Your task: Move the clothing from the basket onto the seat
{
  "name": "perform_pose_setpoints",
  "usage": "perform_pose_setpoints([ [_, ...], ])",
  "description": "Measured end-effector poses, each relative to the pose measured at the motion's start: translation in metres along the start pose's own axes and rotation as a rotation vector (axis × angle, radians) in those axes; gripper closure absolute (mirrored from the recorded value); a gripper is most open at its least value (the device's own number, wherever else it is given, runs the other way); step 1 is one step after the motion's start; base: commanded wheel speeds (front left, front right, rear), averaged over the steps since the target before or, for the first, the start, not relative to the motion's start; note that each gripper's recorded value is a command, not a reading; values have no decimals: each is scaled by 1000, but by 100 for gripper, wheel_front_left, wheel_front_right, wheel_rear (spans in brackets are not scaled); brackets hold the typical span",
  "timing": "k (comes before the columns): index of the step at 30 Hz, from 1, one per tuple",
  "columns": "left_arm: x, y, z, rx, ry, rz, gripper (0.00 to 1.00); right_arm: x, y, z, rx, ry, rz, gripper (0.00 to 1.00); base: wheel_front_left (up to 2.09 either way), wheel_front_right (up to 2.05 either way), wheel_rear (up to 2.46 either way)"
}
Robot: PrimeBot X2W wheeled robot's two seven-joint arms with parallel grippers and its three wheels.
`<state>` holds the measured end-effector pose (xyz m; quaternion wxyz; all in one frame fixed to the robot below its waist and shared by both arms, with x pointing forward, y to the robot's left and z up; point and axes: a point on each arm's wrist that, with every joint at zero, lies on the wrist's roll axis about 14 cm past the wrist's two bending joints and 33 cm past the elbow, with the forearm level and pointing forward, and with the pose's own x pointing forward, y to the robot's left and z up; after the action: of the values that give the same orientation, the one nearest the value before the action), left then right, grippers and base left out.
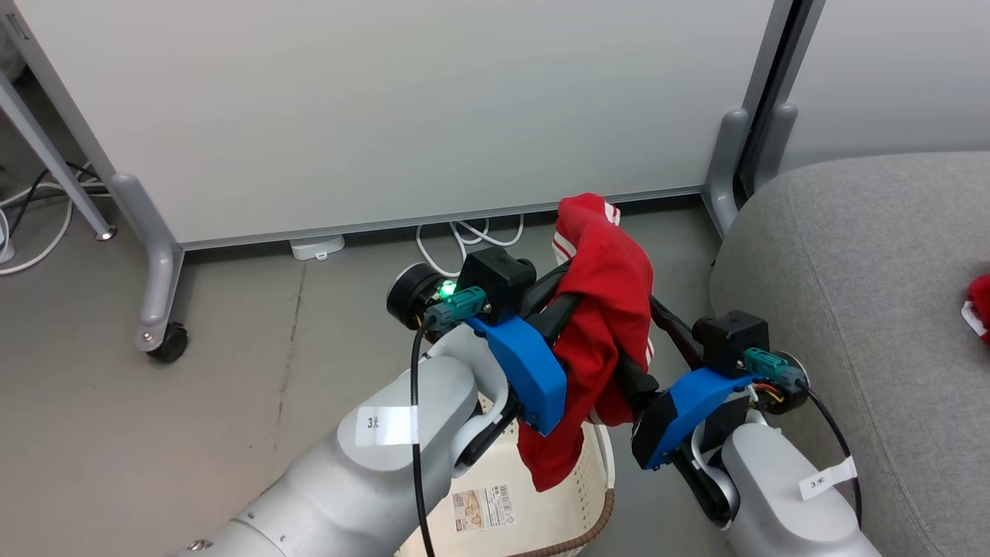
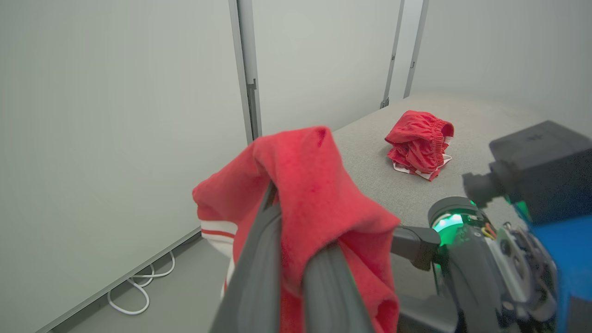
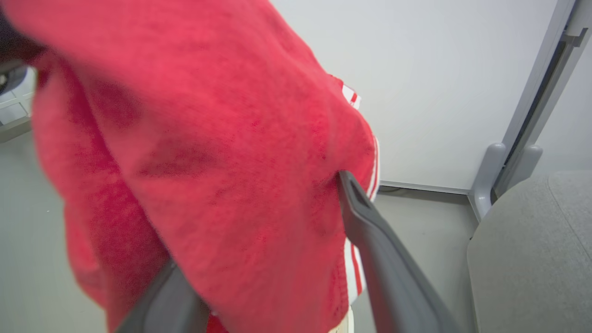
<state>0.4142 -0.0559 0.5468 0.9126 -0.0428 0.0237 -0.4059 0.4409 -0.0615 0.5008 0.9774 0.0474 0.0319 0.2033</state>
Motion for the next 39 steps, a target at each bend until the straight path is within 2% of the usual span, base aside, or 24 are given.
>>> perform_pose_setpoints([
  [5,-2,-3,2,5,-4,-3,100,4,0,1,3,2,1,0,0,0,0],
  [6,-2,-4,3,6,-4,-4,100,4,0,1,5,4,3,44,0,0,0],
  [7,-3,-4,3,5,-5,-4,100,4,1,-2,19,14,3,78,0,0,0],
  [8,-3,-4,3,5,-5,-4,100,4,1,-2,19,14,3,100,0,0,0],
  [29,2,-3,1,1,0,1,100,3,-6,2,75,-2,-23,100,0,0,0],
  [30,2,-3,1,1,-1,2,95,3,-7,2,77,-5,-25,100,0,0,0],
  [32,2,-1,1,-2,-2,7,71,4,-8,3,80,-9,-27,100,0,0,0],
  [33,1,0,0,-1,-1,9,63,4,-8,4,81,-11,-28,100,0,0,0],
  [34,1,1,0,-3,-2,13,39,4,-8,4,82,-12,-28,100,0,0,0],
  [35,1,2,0,-6,-4,16,0,4,-8,4,83,-12,-29,100,0,0,0],
  [39,0,3,0,-14,-16,26,0,6,-8,5,90,-17,-29,100,0,0,0],
])
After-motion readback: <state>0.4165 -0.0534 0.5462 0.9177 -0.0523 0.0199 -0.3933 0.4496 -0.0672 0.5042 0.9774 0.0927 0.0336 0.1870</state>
